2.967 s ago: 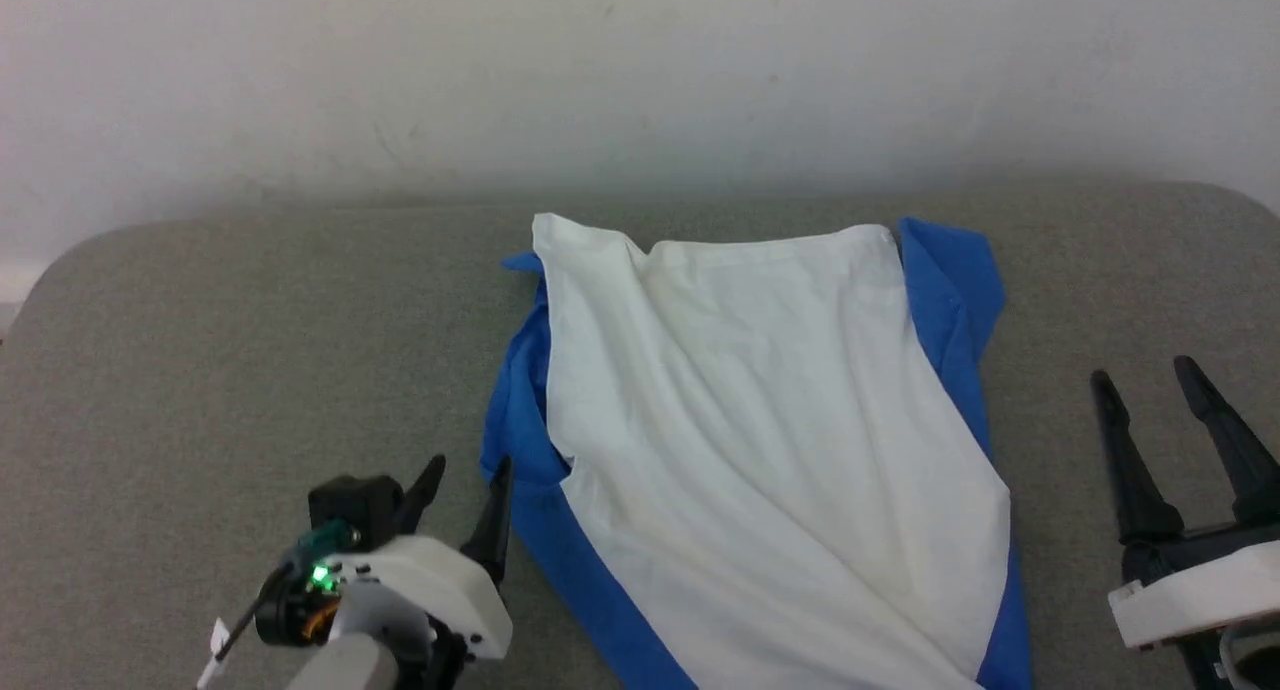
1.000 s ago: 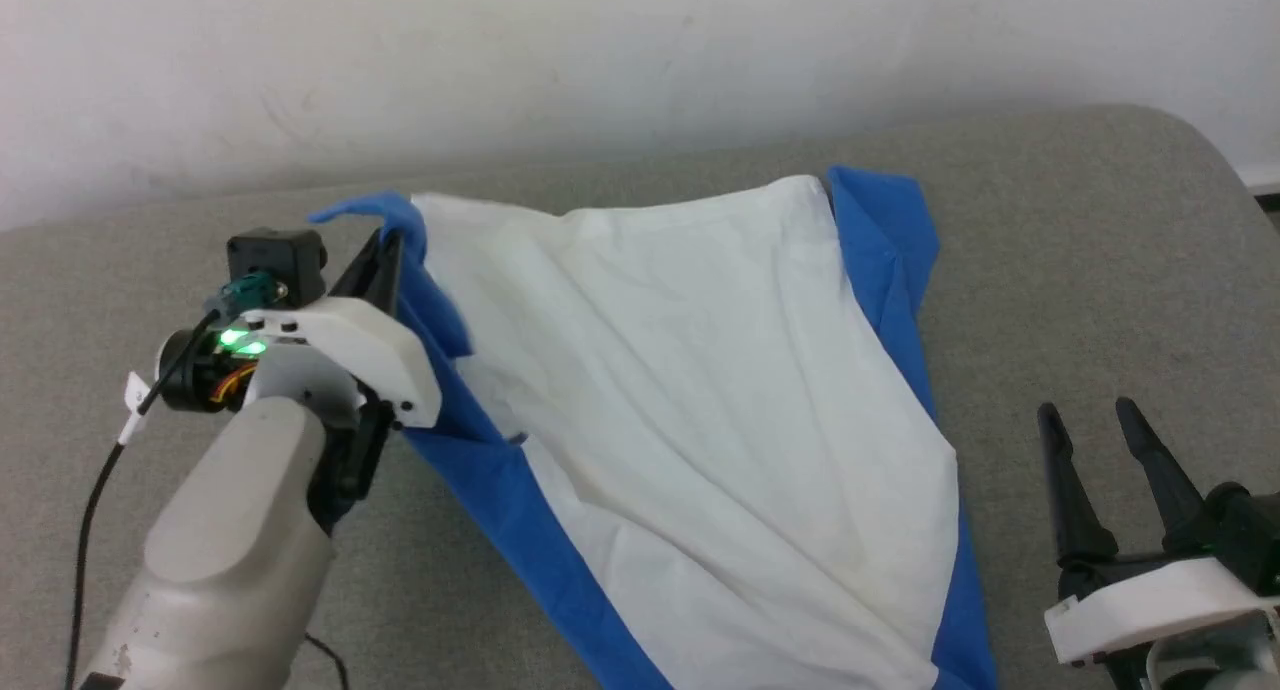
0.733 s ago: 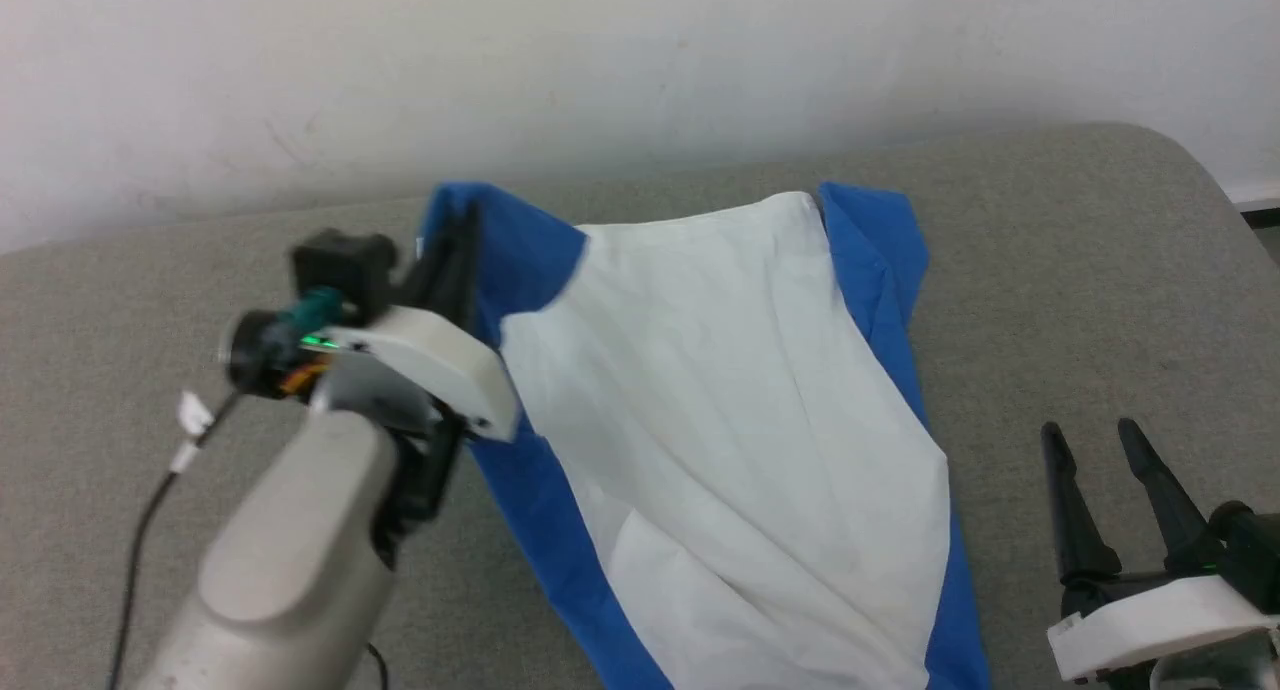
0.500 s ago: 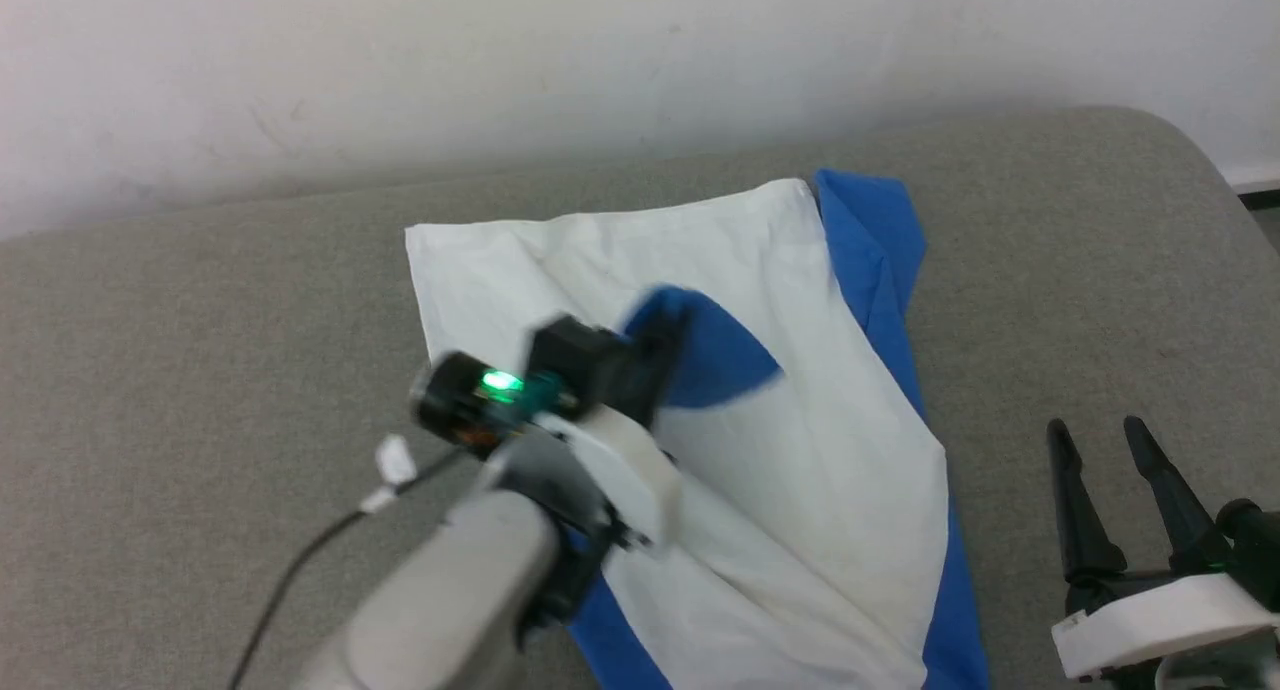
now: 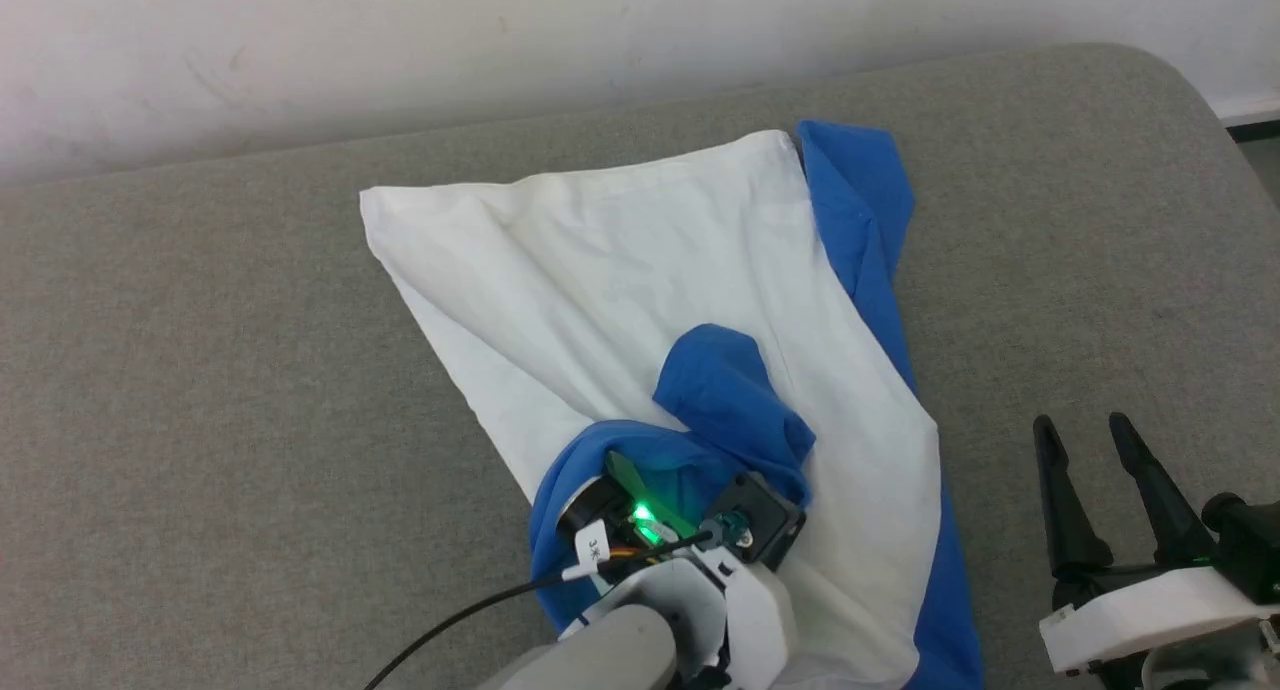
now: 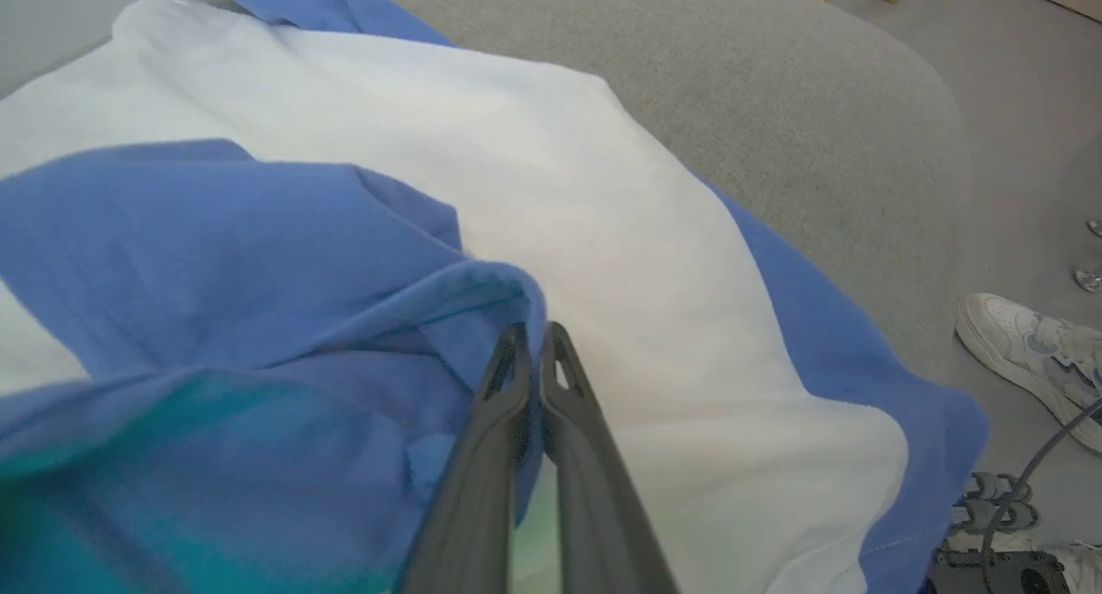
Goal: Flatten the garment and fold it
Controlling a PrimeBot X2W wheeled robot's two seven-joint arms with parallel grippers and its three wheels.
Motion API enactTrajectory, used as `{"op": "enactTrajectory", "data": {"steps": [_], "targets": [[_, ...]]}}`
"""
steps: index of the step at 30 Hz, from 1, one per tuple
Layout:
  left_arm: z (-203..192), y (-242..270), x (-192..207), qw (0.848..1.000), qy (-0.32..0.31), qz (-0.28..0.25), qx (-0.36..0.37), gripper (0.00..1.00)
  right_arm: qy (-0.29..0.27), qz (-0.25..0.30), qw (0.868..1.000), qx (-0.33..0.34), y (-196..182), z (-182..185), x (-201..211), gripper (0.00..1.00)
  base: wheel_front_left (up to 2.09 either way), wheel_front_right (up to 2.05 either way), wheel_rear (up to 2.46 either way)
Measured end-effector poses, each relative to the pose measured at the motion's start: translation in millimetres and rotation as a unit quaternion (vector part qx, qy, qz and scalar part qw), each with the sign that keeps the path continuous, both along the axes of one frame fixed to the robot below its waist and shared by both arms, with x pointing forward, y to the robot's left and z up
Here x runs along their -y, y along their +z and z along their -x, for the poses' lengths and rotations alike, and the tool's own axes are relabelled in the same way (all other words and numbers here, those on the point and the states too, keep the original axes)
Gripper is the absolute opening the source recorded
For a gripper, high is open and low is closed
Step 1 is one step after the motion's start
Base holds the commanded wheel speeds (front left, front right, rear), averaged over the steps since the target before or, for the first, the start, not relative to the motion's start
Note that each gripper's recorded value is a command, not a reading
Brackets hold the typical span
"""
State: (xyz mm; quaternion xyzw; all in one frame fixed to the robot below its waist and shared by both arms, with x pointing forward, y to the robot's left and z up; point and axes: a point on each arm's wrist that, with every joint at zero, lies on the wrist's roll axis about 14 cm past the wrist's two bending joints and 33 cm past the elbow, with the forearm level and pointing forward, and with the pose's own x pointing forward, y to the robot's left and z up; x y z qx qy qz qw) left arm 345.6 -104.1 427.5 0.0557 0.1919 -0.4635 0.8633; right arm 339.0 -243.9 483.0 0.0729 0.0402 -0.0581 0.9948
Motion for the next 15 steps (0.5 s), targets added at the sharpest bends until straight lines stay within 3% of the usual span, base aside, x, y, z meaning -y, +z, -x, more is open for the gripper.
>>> {"op": "enactTrajectory", "data": {"steps": [1, 2, 3, 10, 15], "targets": [[2, -8, -2, 1.0, -0.002, -0.013, -0.006, 0.67, 0.0, 0.0, 1.0, -0.003, -2, 0, 0, 1.0, 0.0, 0.0, 0.0], [4, -16, -5, 1.0, -0.005, -0.026, -0.014, 0.67, 0.0, 0.0, 1.0, -0.005, -3, -1, 0, 1.0, 0.0, 0.0, 0.0], [6, -21, -7, 0.999, -0.007, -0.033, -0.018, 1.0, 0.001, -0.003, 1.0, -0.007, -4, -1, 0, 1.0, 0.0, 0.0, 0.0], [2, -11, -11, 1.0, 0.007, -0.012, 0.002, 1.0, 0.013, -0.004, 1.0, -0.007, -5, -5, -5, 1.0, 0.0, 0.0, 0.0], [-7, 29, -9, 0.997, 0.031, 0.046, 0.048, 1.0, 0.019, 0.005, 1.0, 0.007, 7, -6, -3, 1.0, 0.0, 0.0, 0.0]]}}
